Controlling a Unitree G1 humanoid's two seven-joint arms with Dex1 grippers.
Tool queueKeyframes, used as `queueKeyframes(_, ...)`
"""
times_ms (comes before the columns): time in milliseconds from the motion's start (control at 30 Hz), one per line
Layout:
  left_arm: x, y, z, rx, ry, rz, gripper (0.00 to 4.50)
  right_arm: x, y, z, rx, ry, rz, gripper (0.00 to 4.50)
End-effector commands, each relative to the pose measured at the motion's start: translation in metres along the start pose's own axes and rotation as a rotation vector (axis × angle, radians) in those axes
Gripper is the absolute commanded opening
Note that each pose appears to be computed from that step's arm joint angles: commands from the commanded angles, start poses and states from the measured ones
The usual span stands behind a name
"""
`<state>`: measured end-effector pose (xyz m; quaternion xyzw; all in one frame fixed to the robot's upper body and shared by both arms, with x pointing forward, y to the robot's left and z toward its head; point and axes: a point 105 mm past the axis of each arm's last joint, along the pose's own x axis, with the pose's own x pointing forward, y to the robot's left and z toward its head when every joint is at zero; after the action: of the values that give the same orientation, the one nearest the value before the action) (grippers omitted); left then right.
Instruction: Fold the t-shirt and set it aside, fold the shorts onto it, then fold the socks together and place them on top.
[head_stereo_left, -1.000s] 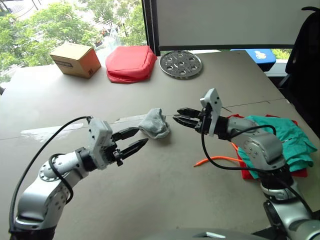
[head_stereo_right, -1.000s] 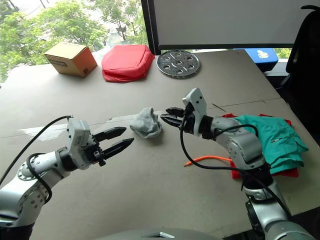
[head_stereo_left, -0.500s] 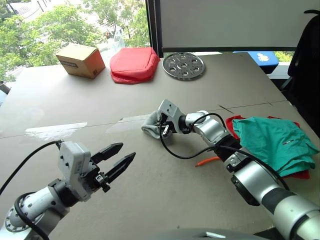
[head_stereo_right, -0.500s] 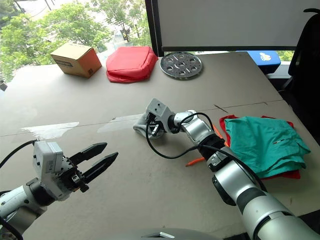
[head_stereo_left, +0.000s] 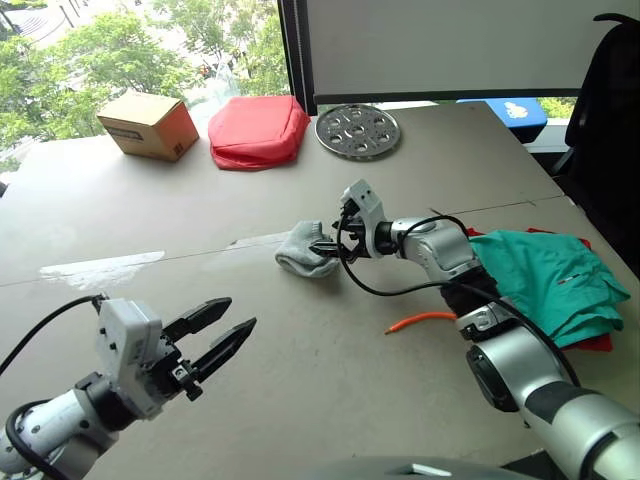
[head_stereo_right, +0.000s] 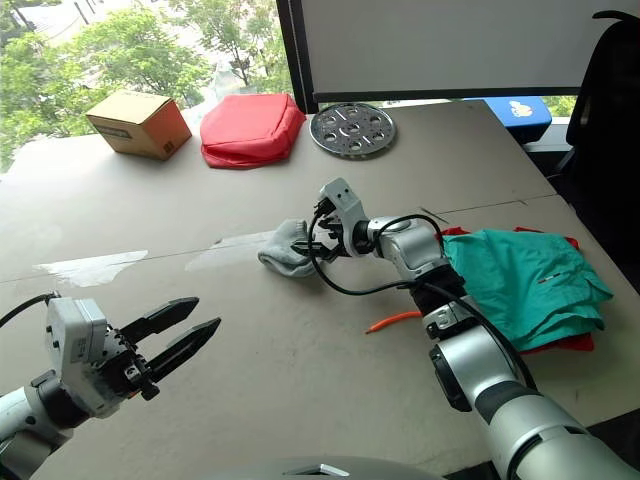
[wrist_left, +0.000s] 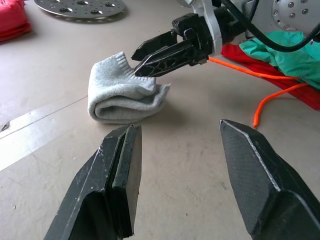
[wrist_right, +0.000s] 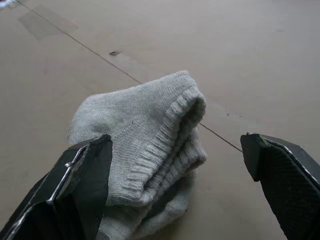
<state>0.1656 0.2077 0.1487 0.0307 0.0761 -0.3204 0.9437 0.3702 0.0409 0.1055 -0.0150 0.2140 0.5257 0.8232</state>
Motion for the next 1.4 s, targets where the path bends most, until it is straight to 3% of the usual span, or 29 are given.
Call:
queueKeyframes(33,-0.004,-0.002,0.006,0.042,-0.018,0.017,2.69,0.017,0.000,-0.013,-0.065,0.082,-0.014,4.46)
queueKeyframes(267,-0.003,-0.007,0.003,0.043,-0.019,0.022,2.69,0.024,0.015,-0.052,-0.306,0.210,0.052,4.46)
queueKeyframes(333,0.001,-0.009,0.002,0.042,-0.020,0.005,2.69,0.021,0.012,-0.055,-0.312,0.192,0.034,3.70)
queueKeyframes(467,0.012,-0.010,0.003,0.041,-0.034,-0.042,2.69,0.011,0.010,-0.051,-0.302,0.114,0.015,1.75)
queueKeyframes(567,0.023,-0.012,0.005,0.039,-0.051,-0.084,2.69,-0.004,0.008,-0.044,-0.299,0.031,0.012,0.67)
queueKeyframes(633,0.033,-0.015,0.007,0.032,-0.063,-0.136,2.69,-0.018,0.013,-0.029,-0.273,-0.090,0.025,0.06)
queueKeyframes(833,0.064,-0.032,0.015,0.008,-0.092,-0.344,2.69,-0.091,0.013,0.003,-0.047,-0.389,-0.065,0.02)
queueKeyframes(867,0.070,-0.035,0.017,0.005,-0.101,-0.381,2.69,-0.110,0.007,0.005,0.003,-0.431,-0.134,0.02)
queueKeyframes(933,0.087,-0.041,0.022,0.000,-0.127,-0.493,2.69,-0.184,-0.006,-0.001,0.148,-0.553,-0.404,0.02)
queueKeyframes(1000,0.097,-0.047,0.027,-0.007,-0.145,-0.568,2.69,-0.228,0.000,-0.016,0.233,-0.592,-0.545,0.02)
queueKeyframes(1167,0.104,-0.058,0.033,-0.005,-0.163,-0.694,2.69,-0.289,-0.002,-0.041,0.449,-0.708,-0.803,0.02)
queueKeyframes(1333,0.108,-0.060,0.036,0.023,-0.169,-0.728,2.69,-0.316,-0.022,-0.079,0.657,-0.679,-0.967,0.02)
queueKeyframes(1400,0.108,-0.061,0.038,0.027,-0.173,-0.732,2.69,-0.316,-0.029,-0.106,0.740,-0.576,-0.988,1.04)
